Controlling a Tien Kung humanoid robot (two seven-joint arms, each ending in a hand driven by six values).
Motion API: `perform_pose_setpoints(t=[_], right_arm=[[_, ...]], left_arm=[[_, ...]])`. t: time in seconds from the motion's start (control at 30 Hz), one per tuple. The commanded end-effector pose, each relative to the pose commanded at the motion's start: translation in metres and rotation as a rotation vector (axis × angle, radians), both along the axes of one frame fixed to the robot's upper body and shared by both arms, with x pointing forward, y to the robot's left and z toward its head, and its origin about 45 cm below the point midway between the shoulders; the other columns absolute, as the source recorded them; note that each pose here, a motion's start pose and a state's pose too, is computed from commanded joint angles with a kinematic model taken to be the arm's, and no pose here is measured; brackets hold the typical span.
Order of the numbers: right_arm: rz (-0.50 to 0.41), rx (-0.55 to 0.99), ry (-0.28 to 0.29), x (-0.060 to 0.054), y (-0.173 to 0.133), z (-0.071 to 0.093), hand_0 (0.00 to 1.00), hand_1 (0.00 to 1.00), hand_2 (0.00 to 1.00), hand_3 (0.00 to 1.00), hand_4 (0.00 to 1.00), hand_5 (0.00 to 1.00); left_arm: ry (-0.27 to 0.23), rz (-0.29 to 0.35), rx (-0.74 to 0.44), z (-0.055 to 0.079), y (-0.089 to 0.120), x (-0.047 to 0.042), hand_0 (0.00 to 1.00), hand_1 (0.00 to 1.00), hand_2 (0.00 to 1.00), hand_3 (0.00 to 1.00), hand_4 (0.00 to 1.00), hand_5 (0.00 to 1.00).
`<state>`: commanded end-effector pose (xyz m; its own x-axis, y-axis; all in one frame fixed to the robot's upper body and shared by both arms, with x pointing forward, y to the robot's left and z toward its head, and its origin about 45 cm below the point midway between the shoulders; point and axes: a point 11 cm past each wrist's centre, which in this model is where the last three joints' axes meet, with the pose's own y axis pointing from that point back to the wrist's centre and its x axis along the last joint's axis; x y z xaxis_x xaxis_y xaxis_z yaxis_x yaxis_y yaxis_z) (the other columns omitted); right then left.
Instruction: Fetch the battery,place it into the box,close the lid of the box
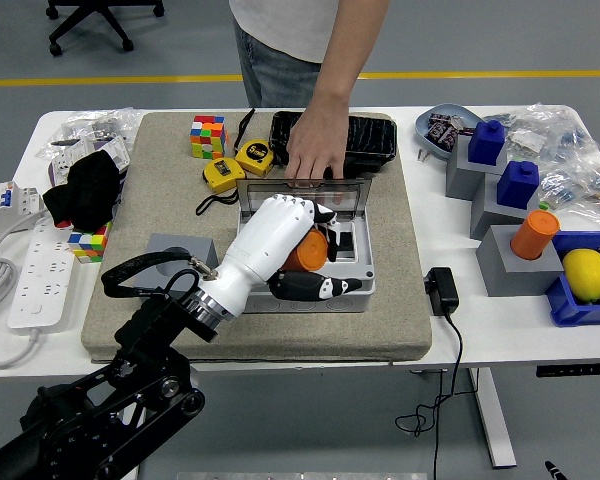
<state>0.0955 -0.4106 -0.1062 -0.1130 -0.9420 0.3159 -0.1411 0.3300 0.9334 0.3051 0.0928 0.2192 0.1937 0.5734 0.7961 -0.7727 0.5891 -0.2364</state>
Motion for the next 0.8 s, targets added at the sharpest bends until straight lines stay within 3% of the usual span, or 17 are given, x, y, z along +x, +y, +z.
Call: perform_pose_setpoints(t=[0.2, 0.57, 0.8], right_arm=[[0.003, -0.001, 0.000, 0.000, 0.000, 0.000, 0.767, 0.691, 0.712, 0.764, 0.998, 0.998], [0.008, -0.003, 0.005, 0.000, -0.001, 0.000, 0.767, 0.692, 0.713, 0.764, 0.998, 0.998], [0.012, -0.003, 0.005, 0.001, -0.001, 0.000, 0.766, 0.692, 0.714, 0.764, 0.998, 0.998]], left_arm=[[0.011, -0.024, 0.017, -0.011, -0.008, 0.0066, 0.050, 0.002, 0.017, 0.006, 0.998, 0.204], [0.032, 0.015, 0.029, -0.027, -0.007, 0.0298, 0.051, 0.002, 0.017, 0.008, 0.998, 0.245], [0.058, 0.041, 0.006, -0.035, -0.006, 0.0400, 0.055, 0.002, 0.016, 0.007, 0.998, 0.276]])
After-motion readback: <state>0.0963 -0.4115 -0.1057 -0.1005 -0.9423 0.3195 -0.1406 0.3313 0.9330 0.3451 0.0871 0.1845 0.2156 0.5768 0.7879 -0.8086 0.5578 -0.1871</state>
